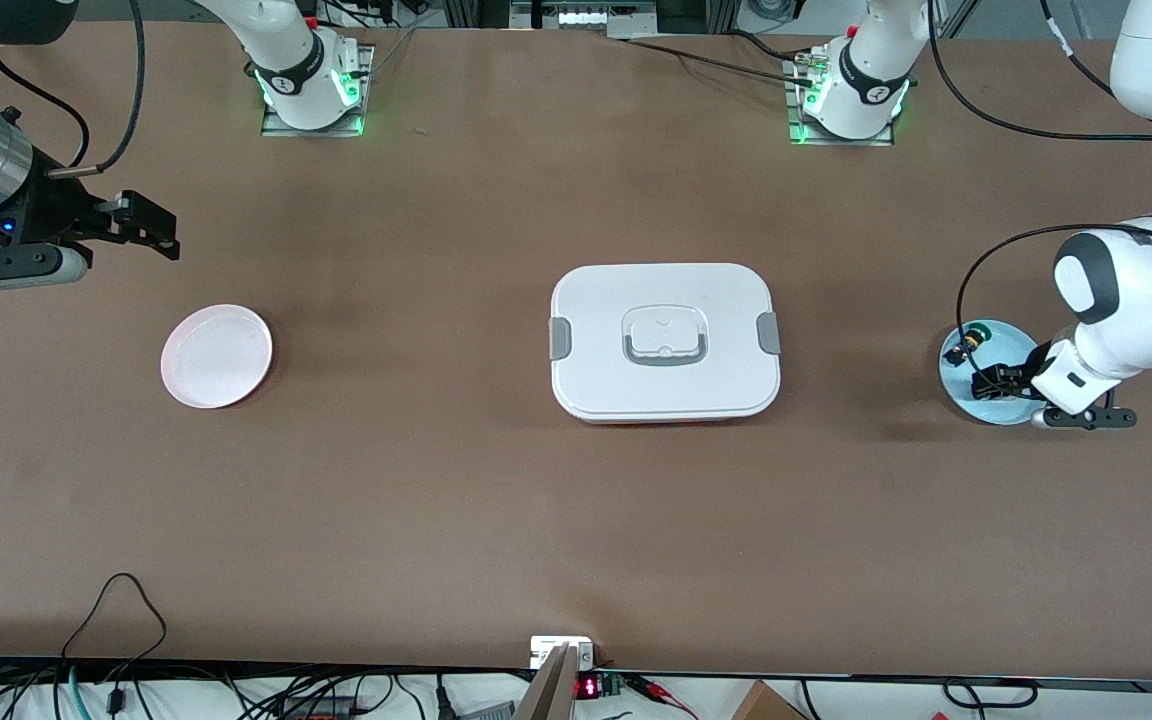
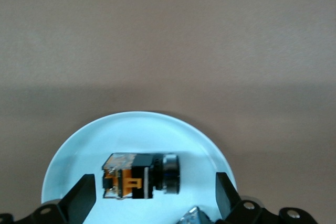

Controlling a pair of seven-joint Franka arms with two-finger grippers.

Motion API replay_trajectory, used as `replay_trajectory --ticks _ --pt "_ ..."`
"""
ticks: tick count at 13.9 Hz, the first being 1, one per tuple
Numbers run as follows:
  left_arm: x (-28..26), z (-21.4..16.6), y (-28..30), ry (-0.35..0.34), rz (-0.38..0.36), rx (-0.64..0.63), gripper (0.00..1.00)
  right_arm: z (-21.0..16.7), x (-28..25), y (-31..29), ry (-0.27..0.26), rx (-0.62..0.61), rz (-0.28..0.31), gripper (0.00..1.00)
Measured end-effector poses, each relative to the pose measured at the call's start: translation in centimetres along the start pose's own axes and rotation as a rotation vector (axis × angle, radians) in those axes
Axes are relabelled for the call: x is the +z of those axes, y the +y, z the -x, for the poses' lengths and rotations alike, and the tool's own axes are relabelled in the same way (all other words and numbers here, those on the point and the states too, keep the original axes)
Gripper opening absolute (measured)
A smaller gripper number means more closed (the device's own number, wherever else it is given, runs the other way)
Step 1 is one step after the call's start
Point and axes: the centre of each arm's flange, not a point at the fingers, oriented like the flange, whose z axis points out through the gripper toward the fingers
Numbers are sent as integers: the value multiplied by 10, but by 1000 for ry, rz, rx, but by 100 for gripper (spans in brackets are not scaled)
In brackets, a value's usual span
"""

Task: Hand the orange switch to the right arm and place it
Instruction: 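Lower the left gripper onto the blue dish and grasp the orange switch, then lift the orange switch with the left gripper and carry it over the box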

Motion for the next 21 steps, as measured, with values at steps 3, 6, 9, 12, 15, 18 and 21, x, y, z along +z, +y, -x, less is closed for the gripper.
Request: replay_trajectory --ticks 3,6,9,12,15,18,21 --pt "12 5 -10 -15 4 -8 100 0 0 0 0 0 0 100" --pt "22 5 -10 -15 5 -8 100 0 0 0 0 0 0 100" --pt "33 5 -10 -9 4 -7 100 0 0 0 0 0 0 100" --pt "44 8 -12 -19 7 -11 97 0 0 0 0 0 0 100" --pt "46 9 -13 -20 7 -10 75 0 0 0 0 0 0 100" --pt "45 7 -13 -18 7 -7 72 0 -3 -6 7 -10 0 100" --pt "38 3 -7 -65 26 3 72 0 -4 -9 9 -15 1 100"
